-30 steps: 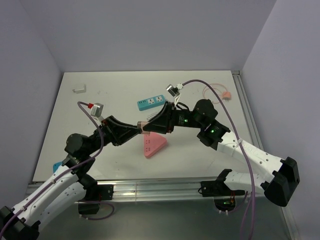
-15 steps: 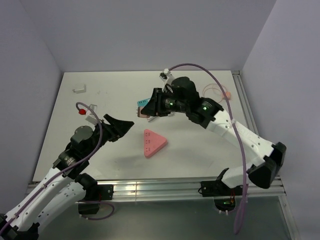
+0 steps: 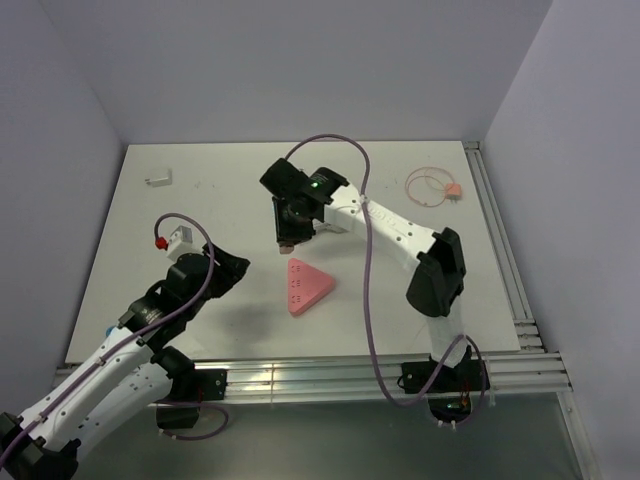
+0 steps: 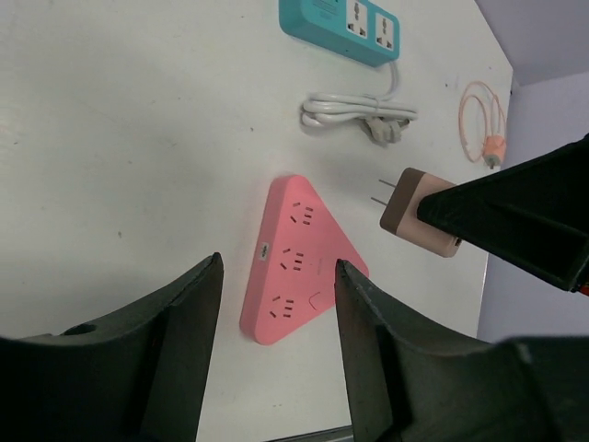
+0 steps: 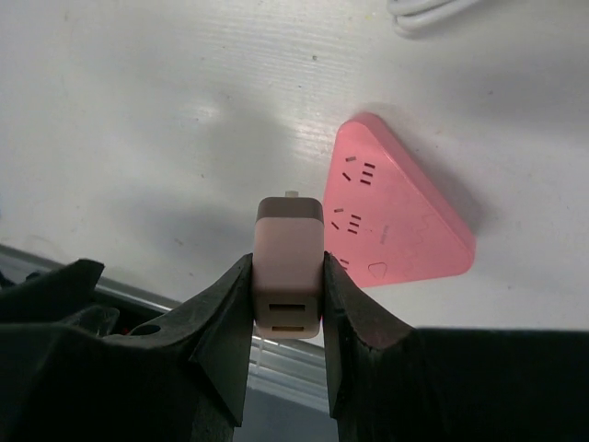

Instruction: Insert the plug

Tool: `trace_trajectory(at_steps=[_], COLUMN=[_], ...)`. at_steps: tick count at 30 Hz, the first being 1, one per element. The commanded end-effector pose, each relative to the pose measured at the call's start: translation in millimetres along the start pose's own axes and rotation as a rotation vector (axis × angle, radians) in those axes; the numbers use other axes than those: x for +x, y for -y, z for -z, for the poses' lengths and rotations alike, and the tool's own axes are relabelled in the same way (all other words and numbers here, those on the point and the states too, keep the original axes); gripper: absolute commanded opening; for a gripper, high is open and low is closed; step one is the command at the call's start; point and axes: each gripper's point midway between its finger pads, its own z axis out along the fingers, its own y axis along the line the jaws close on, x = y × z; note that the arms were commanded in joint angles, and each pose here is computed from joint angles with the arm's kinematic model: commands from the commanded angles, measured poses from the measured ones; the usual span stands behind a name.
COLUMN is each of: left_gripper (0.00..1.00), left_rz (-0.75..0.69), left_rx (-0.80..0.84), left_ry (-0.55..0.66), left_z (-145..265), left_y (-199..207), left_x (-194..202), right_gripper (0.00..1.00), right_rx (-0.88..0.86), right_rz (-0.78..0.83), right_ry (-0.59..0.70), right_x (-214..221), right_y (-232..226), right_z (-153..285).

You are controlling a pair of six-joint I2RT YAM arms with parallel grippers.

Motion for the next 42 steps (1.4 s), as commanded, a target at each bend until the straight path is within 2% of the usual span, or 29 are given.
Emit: trace_trajectory(at_steps=[1, 4, 8, 9, 10, 16, 22, 42], left_gripper=[0.56, 0.57, 0.61, 0.62, 0.68, 0.81, 0.82, 0.80], left_rz=[0.030, 0.024, 0.015, 0.014, 0.008, -0.006, -0.014, -0.023], left_rx=[-0.055, -0.055, -0.033, -0.028, -0.018, -0.008, 0.001, 0.008], left_ry=[0.034, 0.027, 0.017, 0.017, 0.016, 0.019, 0.024, 0.038], left_z=[-4, -5, -4, -4, -3, -1, 2, 4], left_y=[-10, -10, -7, -7, -5, -4, -2, -4], left_x=[-4, -3, -1, -1, -1, 0, -3, -5], right_gripper=[0.00, 0.00, 0.00, 0.00, 0.00, 0.00, 0.00, 0.00], right_rx=[0.164, 0.226, 0.165, 0.161, 0.150, 0.197, 0.233, 0.303], right_rz=[-0.041, -0.101, -0.113, -0.119, -0.117, -0.089, -0.085, -0.071], right_ry=[-0.010, -0.032, -0.118, -0.125, -0.131, -0.212, -0.242, -0.242], right_x=[1, 5, 20, 21, 21, 31, 32, 31], right_y=[17, 24, 16, 17, 15, 22, 28, 47], right_z=[7, -7, -27, -30, -33, -53, -66, -68])
